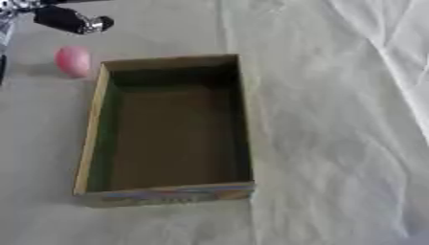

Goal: Pick up objects on the table and place them in the box.

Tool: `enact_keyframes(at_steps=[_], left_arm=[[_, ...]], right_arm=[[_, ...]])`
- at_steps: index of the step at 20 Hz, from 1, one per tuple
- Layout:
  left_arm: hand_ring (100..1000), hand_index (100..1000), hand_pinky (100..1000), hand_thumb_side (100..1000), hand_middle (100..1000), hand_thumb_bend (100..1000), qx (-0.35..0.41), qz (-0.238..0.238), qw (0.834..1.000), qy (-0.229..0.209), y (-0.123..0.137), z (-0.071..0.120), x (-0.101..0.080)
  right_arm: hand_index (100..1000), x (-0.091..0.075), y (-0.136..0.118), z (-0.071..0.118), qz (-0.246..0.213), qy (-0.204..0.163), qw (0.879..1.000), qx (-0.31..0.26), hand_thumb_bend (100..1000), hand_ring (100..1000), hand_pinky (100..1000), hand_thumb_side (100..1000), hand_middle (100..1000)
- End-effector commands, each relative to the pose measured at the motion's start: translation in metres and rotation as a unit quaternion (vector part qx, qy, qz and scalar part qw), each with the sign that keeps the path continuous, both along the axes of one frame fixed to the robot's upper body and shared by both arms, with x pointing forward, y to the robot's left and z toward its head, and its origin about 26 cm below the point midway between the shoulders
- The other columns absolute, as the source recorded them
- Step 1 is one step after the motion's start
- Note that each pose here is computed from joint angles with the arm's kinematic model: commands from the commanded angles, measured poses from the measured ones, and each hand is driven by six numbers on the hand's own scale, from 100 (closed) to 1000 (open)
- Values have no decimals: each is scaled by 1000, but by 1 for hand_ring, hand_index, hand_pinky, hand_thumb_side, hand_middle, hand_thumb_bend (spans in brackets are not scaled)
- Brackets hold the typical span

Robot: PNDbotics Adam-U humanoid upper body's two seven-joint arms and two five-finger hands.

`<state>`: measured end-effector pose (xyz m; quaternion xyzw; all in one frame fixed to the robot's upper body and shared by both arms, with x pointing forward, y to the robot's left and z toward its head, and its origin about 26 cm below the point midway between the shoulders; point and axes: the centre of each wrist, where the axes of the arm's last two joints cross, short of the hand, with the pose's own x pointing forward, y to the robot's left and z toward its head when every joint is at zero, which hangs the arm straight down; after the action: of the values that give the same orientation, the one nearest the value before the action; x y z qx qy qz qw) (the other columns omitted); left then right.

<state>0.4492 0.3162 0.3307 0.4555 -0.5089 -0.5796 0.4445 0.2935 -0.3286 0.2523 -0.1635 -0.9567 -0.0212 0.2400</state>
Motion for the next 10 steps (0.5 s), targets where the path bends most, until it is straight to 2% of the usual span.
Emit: enact_keyframes(at_steps=[1,2,5,6,8,10], left_arm=[[843,1000,744,674,863,344,10,23,1000,-6,16,21,-9],[851,1000,752,639,873,340,14,26,1000,3,18,21,-10],[863,1000,768,679,887,480,32,31,998,35,22,20,-11],[867,1000,774,701,898,561,38,33,998,44,23,20,-12],[865,1000,775,725,898,637,50,38,996,57,24,19,-12],[860,1000,775,721,872,640,58,44,995,65,24,17,-12]], right_arm=[[860,-4,-2,9,-5,-12,1000,-20,100,738,612,1000,733],[861,-4,-2,9,-6,-11,1000,-21,100,738,612,1000,732],[861,-4,-3,9,-7,-11,1000,-21,100,738,612,1000,732],[861,-4,-2,9,-7,-10,1000,-21,100,738,613,1000,731],[861,-4,-2,9,-7,-9,1000,-21,100,738,612,1000,730],[860,-4,-2,8,-7,-9,1000,-20,100,738,613,1000,730]])
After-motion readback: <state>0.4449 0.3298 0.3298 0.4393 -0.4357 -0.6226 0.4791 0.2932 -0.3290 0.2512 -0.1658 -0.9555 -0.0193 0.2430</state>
